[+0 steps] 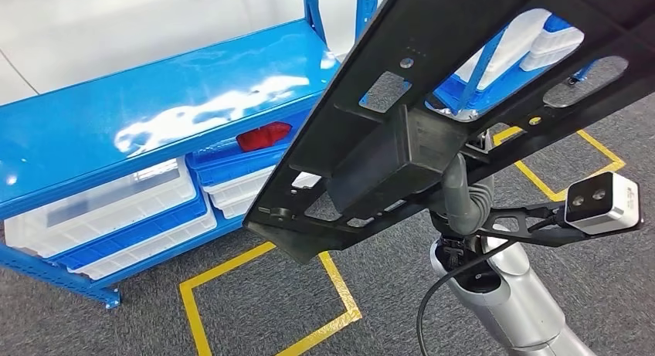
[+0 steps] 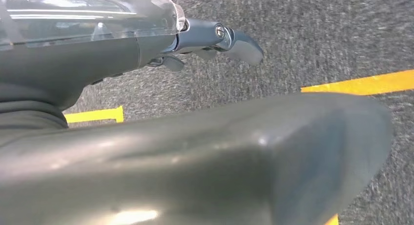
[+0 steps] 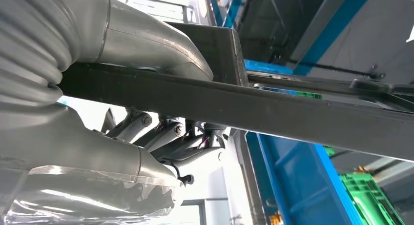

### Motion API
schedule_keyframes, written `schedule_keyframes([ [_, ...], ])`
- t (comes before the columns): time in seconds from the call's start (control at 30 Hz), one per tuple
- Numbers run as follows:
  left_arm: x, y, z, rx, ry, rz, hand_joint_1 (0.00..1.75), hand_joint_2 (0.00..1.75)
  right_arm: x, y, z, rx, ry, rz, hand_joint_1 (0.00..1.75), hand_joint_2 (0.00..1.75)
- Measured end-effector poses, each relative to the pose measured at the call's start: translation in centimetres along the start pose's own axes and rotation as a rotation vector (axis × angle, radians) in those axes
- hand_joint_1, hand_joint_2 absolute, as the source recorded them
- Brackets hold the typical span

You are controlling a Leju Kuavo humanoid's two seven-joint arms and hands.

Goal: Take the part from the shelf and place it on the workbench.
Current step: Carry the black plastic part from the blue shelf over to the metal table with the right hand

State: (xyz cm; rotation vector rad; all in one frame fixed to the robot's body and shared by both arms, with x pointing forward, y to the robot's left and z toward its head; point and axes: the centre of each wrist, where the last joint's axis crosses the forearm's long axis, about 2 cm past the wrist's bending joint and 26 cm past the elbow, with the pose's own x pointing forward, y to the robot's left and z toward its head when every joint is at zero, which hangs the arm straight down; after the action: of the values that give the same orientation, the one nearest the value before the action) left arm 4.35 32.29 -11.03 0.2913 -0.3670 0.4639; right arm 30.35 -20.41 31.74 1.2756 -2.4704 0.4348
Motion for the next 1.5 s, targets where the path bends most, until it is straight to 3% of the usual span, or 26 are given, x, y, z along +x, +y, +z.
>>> schedule_keyframes([
  [0.7,-0.3,0.4,0.0,-0.028,-0.002,-0.001,0.00,0.00,0.0,-0.1,0.7,-0.034,-0.003,-0.002,1.75,1.75],
  [0.93,0.1,2.4,-0.5,-0.006,-0.006,-0.042,0.00,0.00,0.6,0.3,3.1,-0.083,-0.009,0.041,1.75,1.75],
  [1.17,-0.9,3.9,-0.4,0.025,0.004,-0.032,0.00,0.00,0.5,1.7,6.8,-0.051,0.042,0.065,1.75,1.75],
  [1.5,-0.4,2.7,-0.4,0.010,-0.008,0.029,0.00,0.00,0.2,1.7,6.3,-0.064,0.018,0.115,1.75,1.75],
])
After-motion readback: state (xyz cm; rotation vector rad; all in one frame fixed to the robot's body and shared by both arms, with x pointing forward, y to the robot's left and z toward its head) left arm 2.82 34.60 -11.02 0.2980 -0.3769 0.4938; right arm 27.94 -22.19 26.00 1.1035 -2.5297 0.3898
